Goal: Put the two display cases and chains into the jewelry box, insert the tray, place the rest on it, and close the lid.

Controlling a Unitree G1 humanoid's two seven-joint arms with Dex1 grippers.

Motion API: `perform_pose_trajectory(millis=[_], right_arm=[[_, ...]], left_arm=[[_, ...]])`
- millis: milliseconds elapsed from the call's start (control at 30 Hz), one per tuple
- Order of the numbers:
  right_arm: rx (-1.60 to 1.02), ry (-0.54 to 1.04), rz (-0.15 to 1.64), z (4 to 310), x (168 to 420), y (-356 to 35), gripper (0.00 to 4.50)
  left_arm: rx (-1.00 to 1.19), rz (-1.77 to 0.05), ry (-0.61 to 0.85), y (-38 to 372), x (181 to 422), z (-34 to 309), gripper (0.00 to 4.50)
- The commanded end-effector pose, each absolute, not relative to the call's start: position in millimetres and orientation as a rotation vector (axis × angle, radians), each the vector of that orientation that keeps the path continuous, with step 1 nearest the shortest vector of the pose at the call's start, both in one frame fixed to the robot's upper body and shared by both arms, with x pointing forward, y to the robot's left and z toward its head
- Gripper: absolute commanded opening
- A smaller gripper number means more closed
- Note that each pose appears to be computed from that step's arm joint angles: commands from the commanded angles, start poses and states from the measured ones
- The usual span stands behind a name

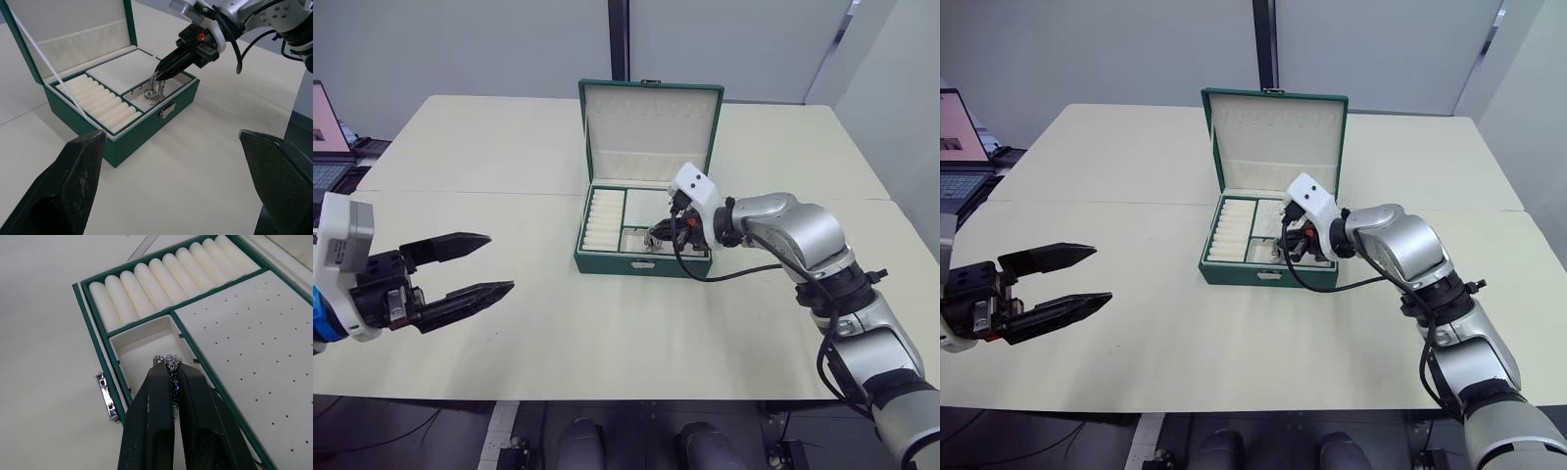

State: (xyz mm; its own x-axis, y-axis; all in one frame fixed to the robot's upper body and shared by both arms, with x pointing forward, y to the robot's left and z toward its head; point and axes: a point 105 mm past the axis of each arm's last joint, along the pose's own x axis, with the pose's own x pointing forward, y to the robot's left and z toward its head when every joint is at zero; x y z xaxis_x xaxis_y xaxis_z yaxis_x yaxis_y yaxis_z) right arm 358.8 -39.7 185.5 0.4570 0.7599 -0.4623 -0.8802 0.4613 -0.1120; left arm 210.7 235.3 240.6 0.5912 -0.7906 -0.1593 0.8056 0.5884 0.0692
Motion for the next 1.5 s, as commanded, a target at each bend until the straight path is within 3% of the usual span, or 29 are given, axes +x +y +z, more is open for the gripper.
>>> perform_pose_trajectory(millis=[33, 200, 533, 700, 900, 1133, 1500], right_arm=[[-0.369, 0.335, 1.046, 192.9, 358.1, -39.4, 0.02], [-0.371, 0.339, 1.047, 191.7, 357.6, -40.0, 0.02], [-0.369, 0.294, 1.059, 216.5, 346.3, -51.8, 2.77], [-0.335, 0.274, 1.083, 219.8, 304.7, -91.6, 4.38], [-0.296, 0.351, 1.062, 191.8, 253.7, -138.8, 4.45], [-0.21, 0.438, 1.015, 162.3, 210.2, -169.5, 4.45], [-0.177, 0.474, 0.954, 152.1, 207.6, -179.2, 4.45]], left_arm=[[0.167, -0.92, 0.077, 238.8, 207.8, 248.5, 4.5], [0.166, -0.919, 0.077, 239.7, 207.9, 247.6, 4.5], [0.161, -0.919, 0.085, 239.9, 210.2, 242.8, 4.5], [0.173, -0.839, 0.184, 252.3, 212.4, 217.8, 4.5], [0.123, -0.803, 0.239, 265.9, 210.4, 206.2, 4.5], [0.165, -0.726, 0.192, 285.9, 203.0, 194.5, 4.5], [0.188, -0.688, 0.189, 289.4, 213.9, 195.5, 4.5]])
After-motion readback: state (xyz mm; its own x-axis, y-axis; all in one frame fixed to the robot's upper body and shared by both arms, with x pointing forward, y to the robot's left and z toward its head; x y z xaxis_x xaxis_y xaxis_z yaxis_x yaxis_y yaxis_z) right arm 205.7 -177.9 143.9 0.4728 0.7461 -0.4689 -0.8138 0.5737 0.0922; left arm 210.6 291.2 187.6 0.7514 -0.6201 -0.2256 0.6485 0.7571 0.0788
